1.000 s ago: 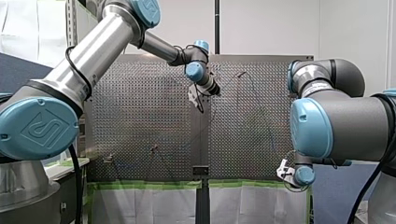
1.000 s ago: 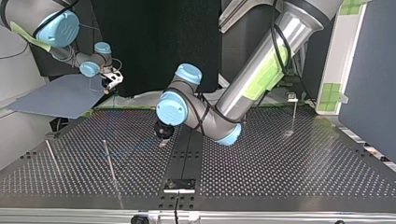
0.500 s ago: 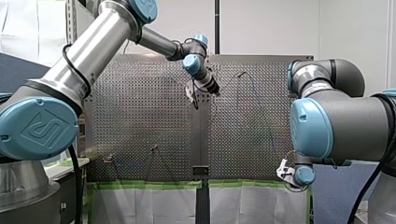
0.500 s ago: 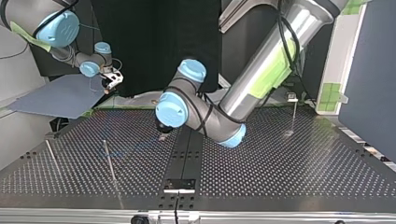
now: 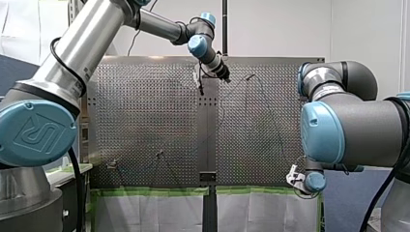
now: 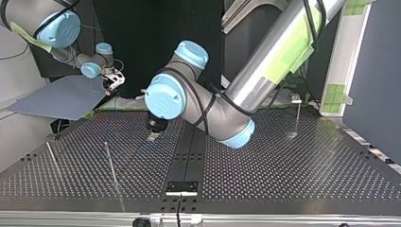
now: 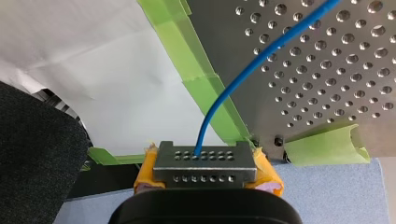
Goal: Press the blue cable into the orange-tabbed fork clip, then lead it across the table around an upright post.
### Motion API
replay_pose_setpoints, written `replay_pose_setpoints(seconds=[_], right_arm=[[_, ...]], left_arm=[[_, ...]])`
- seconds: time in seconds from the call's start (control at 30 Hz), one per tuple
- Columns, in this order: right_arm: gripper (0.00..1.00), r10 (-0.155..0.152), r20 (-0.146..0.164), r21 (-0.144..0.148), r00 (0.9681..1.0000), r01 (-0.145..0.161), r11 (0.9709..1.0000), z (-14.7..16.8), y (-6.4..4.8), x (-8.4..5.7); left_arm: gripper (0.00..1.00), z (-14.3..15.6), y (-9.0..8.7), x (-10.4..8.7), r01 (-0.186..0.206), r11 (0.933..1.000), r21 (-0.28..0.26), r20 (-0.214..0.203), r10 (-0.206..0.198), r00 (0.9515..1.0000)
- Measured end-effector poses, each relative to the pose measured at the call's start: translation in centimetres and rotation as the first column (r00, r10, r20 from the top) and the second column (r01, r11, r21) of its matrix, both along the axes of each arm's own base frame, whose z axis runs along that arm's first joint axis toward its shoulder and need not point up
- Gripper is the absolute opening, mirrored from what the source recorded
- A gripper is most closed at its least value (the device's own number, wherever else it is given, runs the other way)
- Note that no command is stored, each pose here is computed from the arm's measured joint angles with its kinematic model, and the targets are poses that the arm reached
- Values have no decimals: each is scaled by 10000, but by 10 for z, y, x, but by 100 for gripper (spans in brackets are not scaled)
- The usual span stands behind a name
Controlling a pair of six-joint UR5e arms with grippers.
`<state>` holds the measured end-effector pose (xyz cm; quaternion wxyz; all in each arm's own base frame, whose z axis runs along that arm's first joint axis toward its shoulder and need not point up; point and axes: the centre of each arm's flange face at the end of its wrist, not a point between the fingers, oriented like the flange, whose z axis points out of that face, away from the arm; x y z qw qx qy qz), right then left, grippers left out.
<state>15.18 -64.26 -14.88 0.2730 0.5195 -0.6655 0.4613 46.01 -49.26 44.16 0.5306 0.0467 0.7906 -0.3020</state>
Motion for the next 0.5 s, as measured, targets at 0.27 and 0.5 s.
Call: replay_pose_setpoints(seconds=[0.27,0.5], right_arm=[[0,53,-67,-24,10000,-53,10000,0,-1,0],[0,100,-116,-40,9999,-100,9999,1,-1,1]], left_arm=[[100,9,-22,-8,1197,9928,86,1102,-1199,9867],[100,14,-35,-11,1562,9877,-80,1834,-1521,9712]])
